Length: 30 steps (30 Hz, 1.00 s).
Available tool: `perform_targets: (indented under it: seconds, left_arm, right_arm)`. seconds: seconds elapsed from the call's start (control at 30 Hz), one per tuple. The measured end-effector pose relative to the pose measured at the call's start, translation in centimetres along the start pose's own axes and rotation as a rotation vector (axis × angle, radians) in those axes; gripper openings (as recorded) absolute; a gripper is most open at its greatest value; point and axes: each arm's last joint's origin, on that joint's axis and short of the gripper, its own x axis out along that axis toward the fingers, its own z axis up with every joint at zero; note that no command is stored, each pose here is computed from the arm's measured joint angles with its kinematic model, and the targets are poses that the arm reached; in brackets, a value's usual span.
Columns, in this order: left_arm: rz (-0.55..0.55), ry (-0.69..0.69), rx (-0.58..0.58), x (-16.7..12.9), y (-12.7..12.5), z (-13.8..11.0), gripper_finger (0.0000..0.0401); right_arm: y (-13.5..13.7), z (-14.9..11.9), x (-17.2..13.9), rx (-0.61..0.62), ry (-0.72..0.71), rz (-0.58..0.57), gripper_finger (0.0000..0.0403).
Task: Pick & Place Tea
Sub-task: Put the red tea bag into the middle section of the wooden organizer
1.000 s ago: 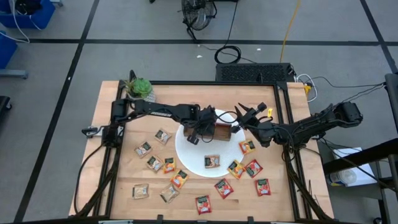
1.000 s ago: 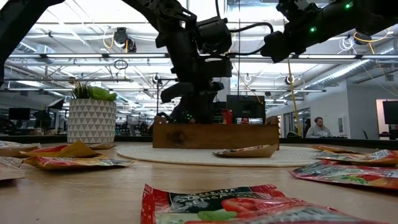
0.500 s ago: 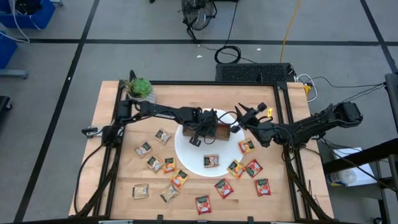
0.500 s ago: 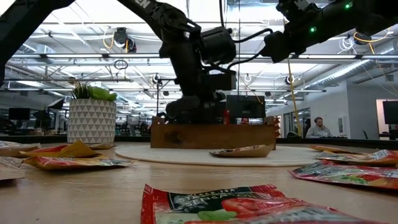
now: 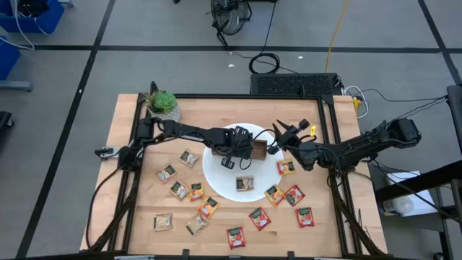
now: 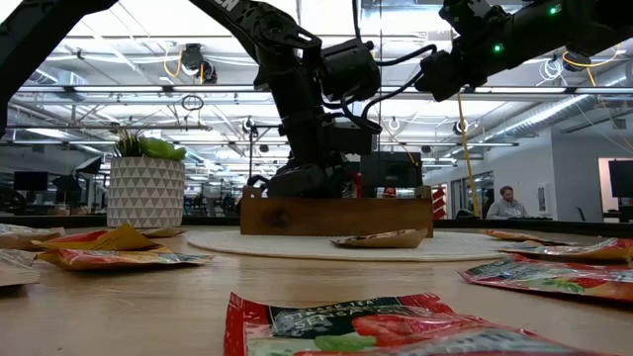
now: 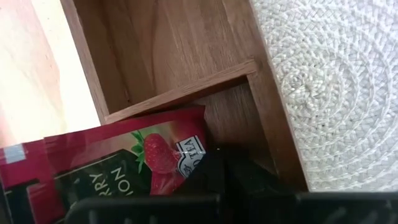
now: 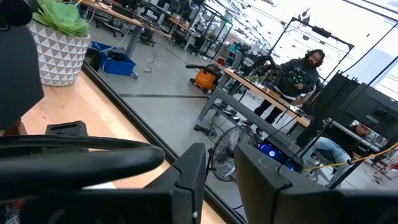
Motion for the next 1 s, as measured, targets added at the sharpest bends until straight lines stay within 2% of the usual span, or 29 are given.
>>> perform_targets:
  seconds: [0.3, 0.67, 0.83, 0.93, 1.0]
  left_arm:
    - [-0.001, -0.008, -0.046, -0.6, -0.2, 0.2, 0.0023]
    - [0.009, -0.129, -0.126, -5.0, 0.3, 1.2, 0.0008]
    - [-0.101, -0.244, -0.165, -8.6, 0.9, 1.0, 0.0023]
    - [-0.161, -0.343, -0.202, -11.3, 1.6, 0.4, 0.001]
    - [-0.158, -0.424, -0.206, -12.9, 1.8, -0.3, 0.0004]
  right_arm:
    - [0.0, 0.0, 0.0, 0.003, -0.001, -0.001, 0.0072]
    - [0.0, 0.0, 0.0, 0.014, -0.002, 0.0, 0.0072]
    - [0.3, 0.1, -0.7, 0.015, -0.012, 0.026, 0.0073]
    - [0.8, 0.3, -1.6, 0.008, -0.03, 0.067, 0.0073]
    - [1.2, 0.3, -2.4, -0.002, -0.042, 0.105, 0.0073]
